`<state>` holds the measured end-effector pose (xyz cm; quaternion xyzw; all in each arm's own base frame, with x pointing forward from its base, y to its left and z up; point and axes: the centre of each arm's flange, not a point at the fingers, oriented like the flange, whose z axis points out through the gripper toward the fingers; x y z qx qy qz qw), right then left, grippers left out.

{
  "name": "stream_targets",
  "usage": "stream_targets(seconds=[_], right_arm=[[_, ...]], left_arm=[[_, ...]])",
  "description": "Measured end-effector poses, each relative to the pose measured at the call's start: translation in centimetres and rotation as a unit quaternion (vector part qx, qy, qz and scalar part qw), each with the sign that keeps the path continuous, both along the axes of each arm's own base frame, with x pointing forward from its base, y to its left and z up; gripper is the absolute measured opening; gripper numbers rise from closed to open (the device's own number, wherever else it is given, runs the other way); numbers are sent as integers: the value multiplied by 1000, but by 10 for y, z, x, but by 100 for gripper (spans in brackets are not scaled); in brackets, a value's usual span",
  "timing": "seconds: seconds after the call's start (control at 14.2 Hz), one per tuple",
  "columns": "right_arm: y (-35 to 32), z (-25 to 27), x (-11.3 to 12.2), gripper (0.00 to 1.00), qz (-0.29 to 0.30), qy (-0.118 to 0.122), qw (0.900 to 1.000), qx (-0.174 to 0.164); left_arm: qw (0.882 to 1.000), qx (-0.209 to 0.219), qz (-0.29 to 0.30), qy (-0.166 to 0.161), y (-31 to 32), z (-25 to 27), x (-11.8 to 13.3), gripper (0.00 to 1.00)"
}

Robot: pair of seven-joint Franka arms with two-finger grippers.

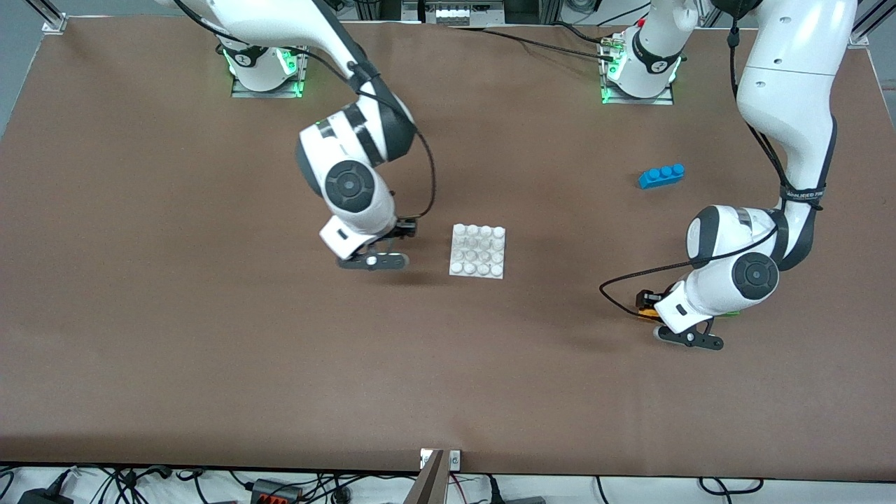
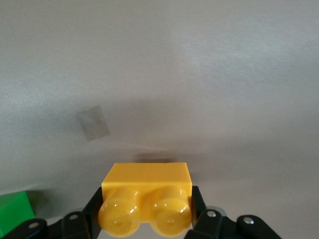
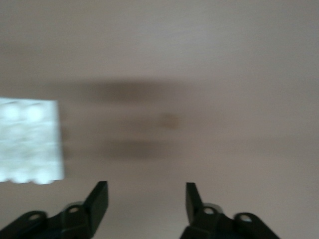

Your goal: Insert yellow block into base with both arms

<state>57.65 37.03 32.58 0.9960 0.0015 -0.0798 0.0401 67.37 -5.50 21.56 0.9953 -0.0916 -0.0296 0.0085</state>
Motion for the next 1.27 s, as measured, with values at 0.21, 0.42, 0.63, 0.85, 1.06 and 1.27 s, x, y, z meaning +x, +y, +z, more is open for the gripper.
stream_targets(seconds=[0.21, 0.42, 0.63, 0.85, 1.06, 1.27], right_arm=[[-64, 36, 14, 100, 55, 31, 997, -45], [-152, 84, 32, 100, 98, 56, 993, -38], [-235, 133, 39, 100, 121, 59, 991, -18], [-307, 184, 35, 100, 154, 39, 987, 3], [-363, 210, 29, 100, 181, 32, 983, 14], [-378, 222, 27, 100, 179, 32, 983, -4]], left_arm=[[1000, -7, -8, 14, -23, 18, -5, 70], [999, -19, -22, 23, -53, 32, -11, 70], [998, -43, -17, 39, -99, 48, -23, 70], [997, -61, 2, 49, -166, 74, -44, 70], [995, -76, 15, 56, -223, 89, -66, 70], [995, -76, 21, 58, -271, 92, -90, 70]])
